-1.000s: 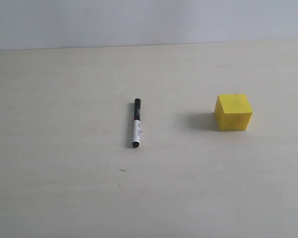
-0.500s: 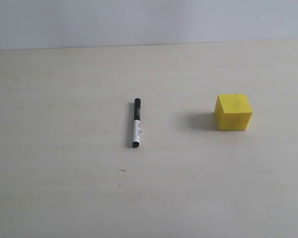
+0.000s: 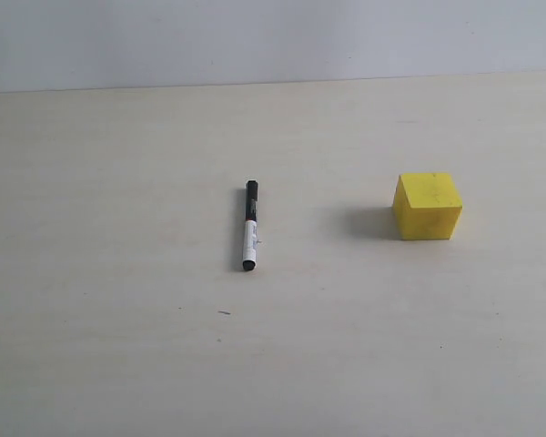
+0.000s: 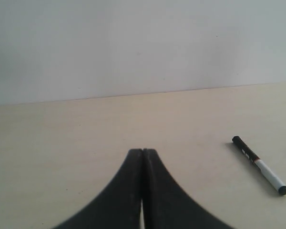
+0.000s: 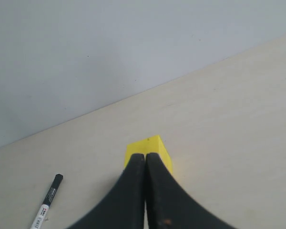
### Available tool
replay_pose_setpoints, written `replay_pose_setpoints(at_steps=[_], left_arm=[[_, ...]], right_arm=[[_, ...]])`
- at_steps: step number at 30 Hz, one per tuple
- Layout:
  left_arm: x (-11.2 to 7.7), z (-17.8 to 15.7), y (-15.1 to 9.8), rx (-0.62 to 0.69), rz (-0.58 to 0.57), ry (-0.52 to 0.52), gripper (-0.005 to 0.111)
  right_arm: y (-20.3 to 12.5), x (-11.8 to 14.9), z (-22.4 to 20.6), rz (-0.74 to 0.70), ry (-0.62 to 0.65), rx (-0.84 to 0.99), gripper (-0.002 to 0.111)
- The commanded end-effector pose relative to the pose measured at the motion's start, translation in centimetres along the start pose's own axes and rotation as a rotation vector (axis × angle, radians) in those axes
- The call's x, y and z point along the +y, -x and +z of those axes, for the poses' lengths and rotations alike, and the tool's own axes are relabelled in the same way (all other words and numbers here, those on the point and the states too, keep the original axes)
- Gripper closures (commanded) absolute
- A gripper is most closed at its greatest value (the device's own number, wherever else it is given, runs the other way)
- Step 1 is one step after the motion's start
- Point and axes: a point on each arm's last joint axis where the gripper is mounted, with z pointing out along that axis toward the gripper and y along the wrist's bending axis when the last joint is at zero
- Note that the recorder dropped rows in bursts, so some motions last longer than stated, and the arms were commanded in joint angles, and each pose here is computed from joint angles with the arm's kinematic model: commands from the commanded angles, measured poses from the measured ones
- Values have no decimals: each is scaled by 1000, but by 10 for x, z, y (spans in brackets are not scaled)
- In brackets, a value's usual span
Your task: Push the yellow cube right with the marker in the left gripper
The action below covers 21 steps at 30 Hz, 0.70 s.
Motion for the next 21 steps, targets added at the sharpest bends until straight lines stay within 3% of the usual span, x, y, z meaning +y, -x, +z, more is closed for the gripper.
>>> replay_pose_setpoints(at_steps=[1, 9, 21], left_arm=[[0, 0, 1, -15, -20, -1, 107], [1, -1, -8, 79, -25, 13, 107], [1, -1, -8, 79, -25, 13, 107]], right_arm=[[0, -1, 0, -7, -3, -18, 108], [0, -1, 0, -7, -3, -18, 108], [0, -1, 0, -7, -3, -18, 108]])
